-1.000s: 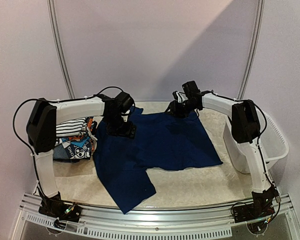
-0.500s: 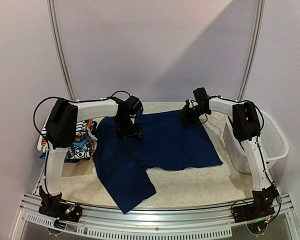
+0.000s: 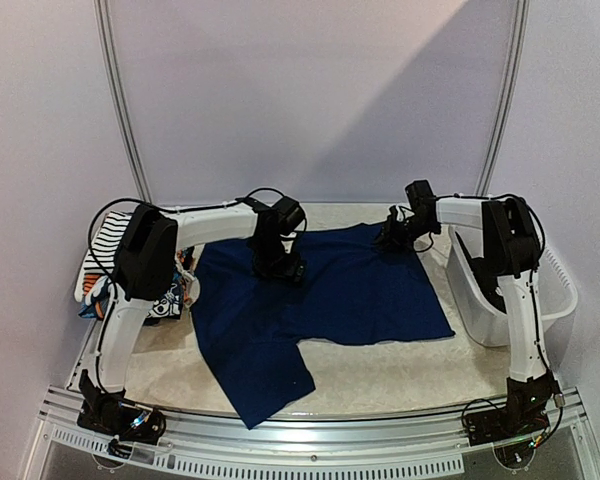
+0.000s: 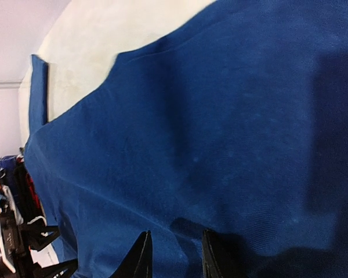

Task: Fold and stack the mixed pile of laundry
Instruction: Flatten out the crumpled T-shirt at the center of the board.

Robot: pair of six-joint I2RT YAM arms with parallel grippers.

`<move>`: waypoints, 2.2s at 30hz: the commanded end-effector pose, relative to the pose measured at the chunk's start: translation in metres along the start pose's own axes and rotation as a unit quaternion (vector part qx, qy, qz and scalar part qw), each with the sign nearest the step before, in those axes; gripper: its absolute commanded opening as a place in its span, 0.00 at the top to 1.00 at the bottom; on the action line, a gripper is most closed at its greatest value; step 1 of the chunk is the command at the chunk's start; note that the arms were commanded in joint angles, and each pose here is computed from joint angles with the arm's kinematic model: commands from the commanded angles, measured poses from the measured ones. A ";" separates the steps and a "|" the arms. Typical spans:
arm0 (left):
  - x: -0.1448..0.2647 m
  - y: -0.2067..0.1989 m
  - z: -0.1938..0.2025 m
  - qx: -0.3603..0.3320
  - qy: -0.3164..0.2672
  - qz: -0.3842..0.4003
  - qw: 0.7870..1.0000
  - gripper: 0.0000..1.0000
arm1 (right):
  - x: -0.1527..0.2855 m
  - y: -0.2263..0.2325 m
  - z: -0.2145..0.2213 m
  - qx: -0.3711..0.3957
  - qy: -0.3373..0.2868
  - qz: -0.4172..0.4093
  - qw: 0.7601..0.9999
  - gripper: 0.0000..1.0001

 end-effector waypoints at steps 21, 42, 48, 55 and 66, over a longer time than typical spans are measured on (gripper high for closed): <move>0.121 -0.014 0.041 -0.121 -0.063 -0.038 0.990 0.06 | 0.061 0.014 0.010 0.003 -0.007 0.060 0.998 0.48; 0.156 0.002 0.134 -0.154 -0.072 0.012 0.985 0.08 | 0.268 0.028 0.168 -0.006 -0.080 0.242 0.967 0.32; 0.146 -0.009 0.141 -0.165 -0.063 0.037 0.984 0.09 | 0.340 -0.016 0.241 -0.116 -0.128 0.316 0.933 0.37; 0.148 -0.013 0.165 -0.192 -0.038 0.033 0.980 0.11 | 0.370 -0.046 0.294 -0.171 -0.127 0.352 0.912 0.42; 0.165 -0.010 0.254 -0.268 -0.008 0.064 0.961 0.19 | 0.316 0.028 0.281 0.011 -0.084 0.105 0.991 0.47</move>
Point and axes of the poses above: each gripper's point midway between its finger pads, its own x axis back along the fingers, its own y axis along the line the jaws close on, z = x × y, the point moved 3 cm from there along x, back along the fingers, and after that the axes turned 2 degrees about x, right-handed, at the moved point
